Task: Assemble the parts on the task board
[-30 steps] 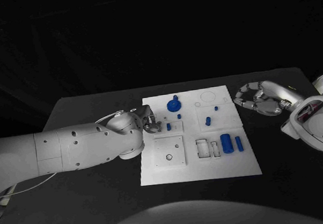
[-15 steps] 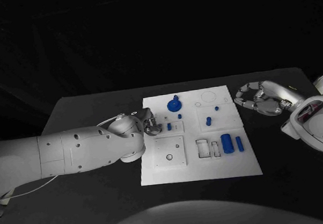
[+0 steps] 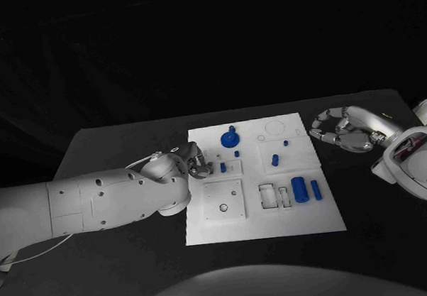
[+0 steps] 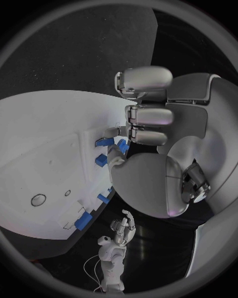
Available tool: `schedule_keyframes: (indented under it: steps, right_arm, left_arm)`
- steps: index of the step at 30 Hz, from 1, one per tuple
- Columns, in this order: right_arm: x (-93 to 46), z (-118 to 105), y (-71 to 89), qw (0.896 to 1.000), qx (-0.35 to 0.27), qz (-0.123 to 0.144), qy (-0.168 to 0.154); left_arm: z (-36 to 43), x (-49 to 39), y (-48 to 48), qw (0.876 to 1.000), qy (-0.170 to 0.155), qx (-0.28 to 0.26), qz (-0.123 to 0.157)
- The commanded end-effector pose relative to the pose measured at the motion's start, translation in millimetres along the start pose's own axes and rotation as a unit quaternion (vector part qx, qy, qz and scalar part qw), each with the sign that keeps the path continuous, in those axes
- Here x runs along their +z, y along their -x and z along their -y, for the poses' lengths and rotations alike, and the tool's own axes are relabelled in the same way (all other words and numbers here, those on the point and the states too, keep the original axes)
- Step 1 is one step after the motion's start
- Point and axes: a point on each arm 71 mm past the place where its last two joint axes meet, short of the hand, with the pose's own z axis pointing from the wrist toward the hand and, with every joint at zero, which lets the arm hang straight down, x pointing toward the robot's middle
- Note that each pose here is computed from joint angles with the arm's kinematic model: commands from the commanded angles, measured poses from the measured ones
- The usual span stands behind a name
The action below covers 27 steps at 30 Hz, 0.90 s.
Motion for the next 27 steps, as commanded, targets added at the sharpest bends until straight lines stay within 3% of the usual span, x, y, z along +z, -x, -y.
schedule_keyframes:
  steps: [1, 27]
  right_arm:
    - [-0.4, -1.3, -0.6, 1.000, -0.003, 0.000, 0.007]
    - [-0.8, -0.5, -2.2, 1.000, -0.002, -0.004, 0.004]
  left_arm:
    - [2.9, -1.2, 2.6, 1.000, -0.015, -0.017, 0.022]
    - [-1.4, 3.1, -2.7, 1.000, 0.007, -0.005, -0.001]
